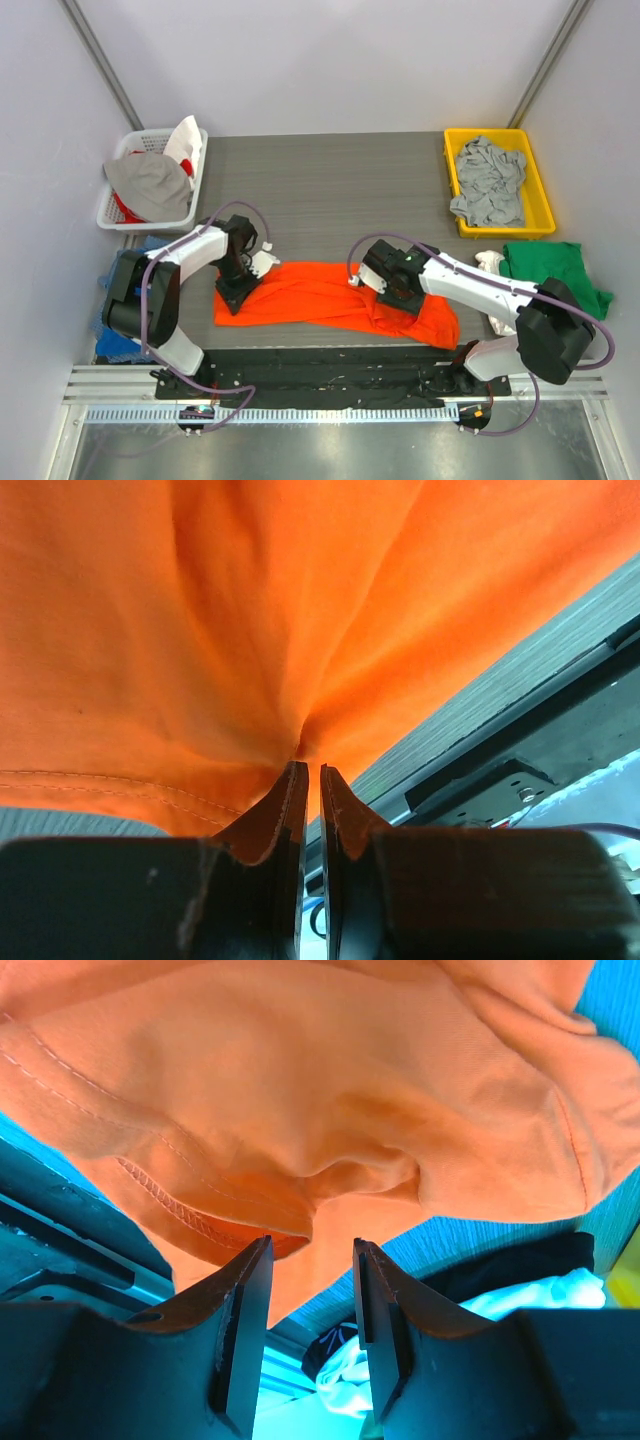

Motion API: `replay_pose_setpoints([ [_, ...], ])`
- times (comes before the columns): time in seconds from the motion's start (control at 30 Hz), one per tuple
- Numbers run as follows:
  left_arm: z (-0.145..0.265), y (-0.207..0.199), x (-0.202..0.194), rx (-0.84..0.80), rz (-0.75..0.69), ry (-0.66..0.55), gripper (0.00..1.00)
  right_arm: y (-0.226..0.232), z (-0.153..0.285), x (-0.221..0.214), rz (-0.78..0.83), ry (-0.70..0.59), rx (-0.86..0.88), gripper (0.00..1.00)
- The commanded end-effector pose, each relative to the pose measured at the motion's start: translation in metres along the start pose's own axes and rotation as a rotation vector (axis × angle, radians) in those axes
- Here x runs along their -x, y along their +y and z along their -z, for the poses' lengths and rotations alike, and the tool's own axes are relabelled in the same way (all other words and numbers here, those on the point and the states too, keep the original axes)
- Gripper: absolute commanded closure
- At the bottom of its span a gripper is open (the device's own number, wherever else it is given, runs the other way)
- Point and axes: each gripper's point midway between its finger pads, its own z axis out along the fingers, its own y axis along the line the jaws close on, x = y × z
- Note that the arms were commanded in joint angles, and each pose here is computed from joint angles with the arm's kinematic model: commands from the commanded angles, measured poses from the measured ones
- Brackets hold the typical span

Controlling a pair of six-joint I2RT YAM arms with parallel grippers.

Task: Fold and stack the t-shirts
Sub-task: Fold the tshirt

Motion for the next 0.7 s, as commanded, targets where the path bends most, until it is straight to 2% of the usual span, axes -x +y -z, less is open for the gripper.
replay_pose_setpoints([
  [0.0, 0.013, 0.0, 0.007, 0.031, -0.011, -0.058, 0.86, -0.012, 0.008, 0.005, -0.043, -0.047, -0.055, 0.55],
  [0.33, 0.04, 0.003, 0.035, 0.075, -0.006, -0.199, 0.82, -0.026, 0.012, 0.006, -0.093, -0.08, -0.114, 0.54],
  [0.67, 0.019, 0.019, 0.046, 0.082, 0.007, -0.166, 0.82, -0.021, 0.009, 0.005, -0.114, -0.094, -0.081, 0.51],
])
